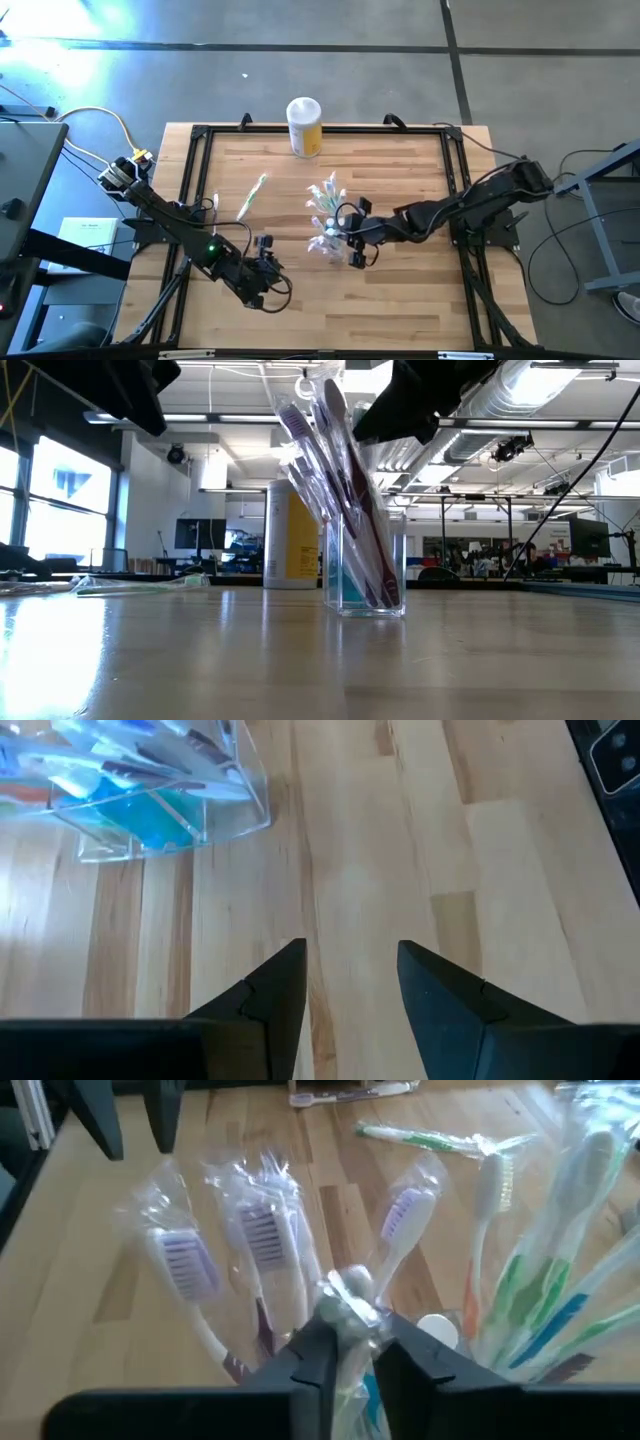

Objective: Pick & Place toothbrushing station
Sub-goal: Put the green toothbrush into the transparent organizer

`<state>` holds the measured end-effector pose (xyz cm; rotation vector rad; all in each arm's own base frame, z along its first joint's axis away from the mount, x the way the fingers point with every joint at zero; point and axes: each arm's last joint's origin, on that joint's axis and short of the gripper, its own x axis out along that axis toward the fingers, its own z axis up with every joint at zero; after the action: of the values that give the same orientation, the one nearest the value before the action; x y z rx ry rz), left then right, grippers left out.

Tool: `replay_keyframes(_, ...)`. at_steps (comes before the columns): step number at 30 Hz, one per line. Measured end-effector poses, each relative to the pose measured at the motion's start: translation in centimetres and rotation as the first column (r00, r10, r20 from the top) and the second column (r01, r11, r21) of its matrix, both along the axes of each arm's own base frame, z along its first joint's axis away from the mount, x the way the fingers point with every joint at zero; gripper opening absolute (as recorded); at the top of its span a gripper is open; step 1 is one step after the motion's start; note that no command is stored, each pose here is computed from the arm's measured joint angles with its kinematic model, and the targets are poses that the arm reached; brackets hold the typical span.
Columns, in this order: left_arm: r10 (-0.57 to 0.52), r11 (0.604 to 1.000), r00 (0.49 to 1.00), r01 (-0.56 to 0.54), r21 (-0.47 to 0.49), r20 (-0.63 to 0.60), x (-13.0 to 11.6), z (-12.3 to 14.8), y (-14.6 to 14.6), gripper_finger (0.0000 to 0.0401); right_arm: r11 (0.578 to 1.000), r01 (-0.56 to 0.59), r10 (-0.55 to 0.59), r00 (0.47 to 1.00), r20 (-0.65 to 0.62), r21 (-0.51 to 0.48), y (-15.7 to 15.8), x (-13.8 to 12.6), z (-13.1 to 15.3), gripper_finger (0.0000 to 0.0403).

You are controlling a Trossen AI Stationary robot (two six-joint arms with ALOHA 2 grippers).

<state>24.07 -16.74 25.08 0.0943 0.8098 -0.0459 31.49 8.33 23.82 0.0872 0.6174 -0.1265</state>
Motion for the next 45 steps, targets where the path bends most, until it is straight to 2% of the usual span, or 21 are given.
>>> replay_keyframes(11, 0.03, 0.999, 0.999, -0.029, 0.02, -0.025, -0.2, -0.2, 0.2, 0.0152, 0.999, 0.029, -0.028, 0.999, 0.018, -0.032, -0.1, -0.1, 0.2, 0.0196)
replay_keyframes(15, 0.053, 0.996, 0.998, -0.05, 0.074, -0.04, -0.5, -0.4, 0.6, 0.0152, 0.998, 0.014, -0.011, 0.999, 0.045, -0.065, -0.2, -0.4, 1.0, 0.0224)
replay_keyframes(19, 0.076, 0.987, 0.994, -0.065, 0.144, -0.072, -0.9, -0.7, 1.0, 0.0152, 0.995, 0.042, -0.034, 0.996, 0.085, -0.096, 0.1, -1.1, 2.1, 0.0226)
replay_keyframes(24, 0.085, 0.979, 0.989, -0.06, 0.196, -0.12, -1.6, -0.5, 1.5, 0.0152, 0.996, 0.001, 0.012, 0.99, 0.138, -0.093, 1.0, -2.3, 3.7, 0.0221)
replay_keyframes(29, 0.078, 0.978, 0.99, -0.053, 0.202, -0.117, -1.5, 1.0, 1.5, 0.0152, 0.996, -0.075, 0.086, 0.97, 0.226, -0.056, 2.8, -4.1, 5.8, 0.022)
replay_keyframes(31, 0.077, 0.979, 0.991, -0.054, 0.196, -0.111, -1.4, 1.5, 1.4, 0.0152, 0.989, -0.146, 0.151, 0.954, 0.261, -0.035, 3.8, -4.9, 6.6, 0.022)
replay_keyframes(34, 0.077, 0.979, 0.991, -0.054, 0.195, -0.111, -1.4, 1.6, 1.4, 0.0152, 0.955, -0.297, 0.287, 0.897, 0.335, -0.022, 5.2, -5.7, 7.9, 0.022)
replay_keyframes(36, 0.075, 0.98, 0.991, -0.053, 0.194, -0.111, -1.4, 1.6, 1.4, 0.0152, 0.934, -0.356, 0.341, 0.863, 0.372, -0.03, 5.9, -6.1, 8.4, 0.022)
replay_keyframes(40, 0.071, 0.981, 0.991, -0.048, 0.188, -0.117, -1.4, 1.5, 1.4, 0.0152, 0.919, -0.392, 0.368, 0.828, 0.423, -0.031, 6.7, -6.5, 8.9, 0.022)
replay_keyframes(45, 0.069, 0.981, 0.99, -0.044, 0.191, -0.124, -1.5, 1.5, 1.4, 0.0152, 0.921, -0.387, 0.371, 0.832, 0.412, -0.049, 6.5, -6.4, 8.8, 0.022)
